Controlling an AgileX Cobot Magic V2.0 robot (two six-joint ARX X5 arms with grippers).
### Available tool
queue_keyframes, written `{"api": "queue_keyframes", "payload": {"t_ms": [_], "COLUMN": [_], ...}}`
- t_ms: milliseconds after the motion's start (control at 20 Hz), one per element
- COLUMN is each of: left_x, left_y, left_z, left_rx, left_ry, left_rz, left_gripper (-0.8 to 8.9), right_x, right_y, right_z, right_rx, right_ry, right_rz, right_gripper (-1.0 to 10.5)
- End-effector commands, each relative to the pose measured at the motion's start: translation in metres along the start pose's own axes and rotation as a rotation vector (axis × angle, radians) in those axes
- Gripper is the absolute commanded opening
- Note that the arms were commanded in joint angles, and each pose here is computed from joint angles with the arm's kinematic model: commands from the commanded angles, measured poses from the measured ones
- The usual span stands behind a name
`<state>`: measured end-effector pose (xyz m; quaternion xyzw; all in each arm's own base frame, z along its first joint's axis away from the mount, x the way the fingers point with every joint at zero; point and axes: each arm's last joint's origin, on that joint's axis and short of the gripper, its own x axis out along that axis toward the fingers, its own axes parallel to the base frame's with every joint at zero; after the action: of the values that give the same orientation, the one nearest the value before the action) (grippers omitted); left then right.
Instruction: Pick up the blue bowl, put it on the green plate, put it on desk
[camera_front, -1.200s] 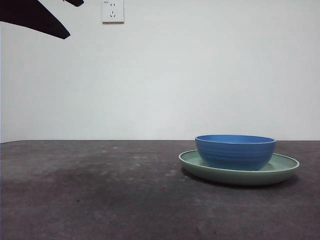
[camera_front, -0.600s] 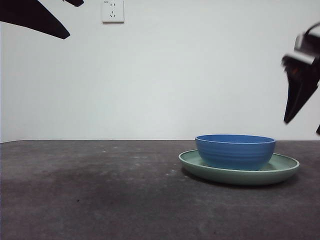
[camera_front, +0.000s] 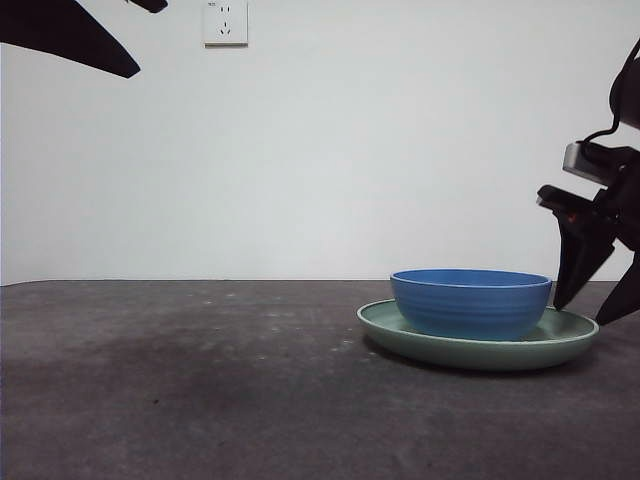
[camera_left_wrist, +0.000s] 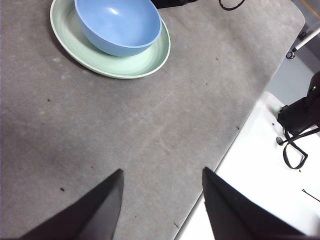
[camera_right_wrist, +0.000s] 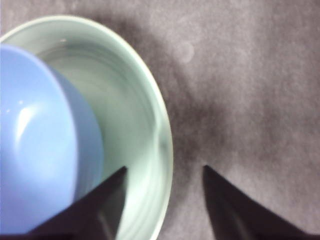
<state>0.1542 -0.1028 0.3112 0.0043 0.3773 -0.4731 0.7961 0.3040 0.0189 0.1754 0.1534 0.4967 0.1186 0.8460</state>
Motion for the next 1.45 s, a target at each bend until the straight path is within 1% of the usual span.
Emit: {"api": "queue_keyframes", "payload": {"t_ms": [50, 150, 300, 350, 650, 900, 1100, 1250, 1450], "left_x": [0.0, 0.0, 0.0, 0.0, 0.0, 0.0, 0.0, 0.0, 0.0], "left_y": [-0.001, -0.001, -0.001, -0.001, -0.001, -0.001, -0.001, -0.001, -0.001], "left_z": [0.003, 0.003, 0.003, 0.003, 0.003, 0.003, 0.003, 0.003, 0.003], "left_rx": [0.008, 0.008, 0.008, 0.008, 0.008, 0.008, 0.008, 0.009, 0.009], "left_ry": [-0.005, -0.005, -0.005, -0.005, -0.005, -0.005, -0.005, -0.005, -0.005], "left_rz": [-0.011, -0.011, -0.011, -0.011, -0.011, -0.011, -0.011, -0.011, -0.011], "left_gripper": [2.49, 2.49, 2.49, 2.49, 2.49, 2.49, 2.49, 2.49, 2.49], "right_x": [0.012, 0.016, 0.017, 0.017, 0.013, -0.005, -0.026, -0.037, -0.038], "right_y": [-0.003, -0.004, -0.004, -0.004, -0.003, 0.004, 0.013, 0.022, 0.041], "right_z": [0.001, 0.0, 0.002, 0.002, 0.004, 0.009, 0.013, 0.014, 0.015], "right_rx": [-0.003, -0.001, -0.005, -0.007, -0.001, 0.019, 0.02, 0.021, -0.005], "right_ry": [0.03, 0.038, 0.027, 0.021, 0.0, -0.055, -0.118, -0.144, -0.155], "right_rz": [0.003, 0.014, 0.019, 0.02, 0.024, 0.071, 0.117, 0.167, 0.212], "right_gripper": [1.9, 1.9, 0.3, 0.1, 0.1, 0.1, 0.1, 0.1, 0.1]}}
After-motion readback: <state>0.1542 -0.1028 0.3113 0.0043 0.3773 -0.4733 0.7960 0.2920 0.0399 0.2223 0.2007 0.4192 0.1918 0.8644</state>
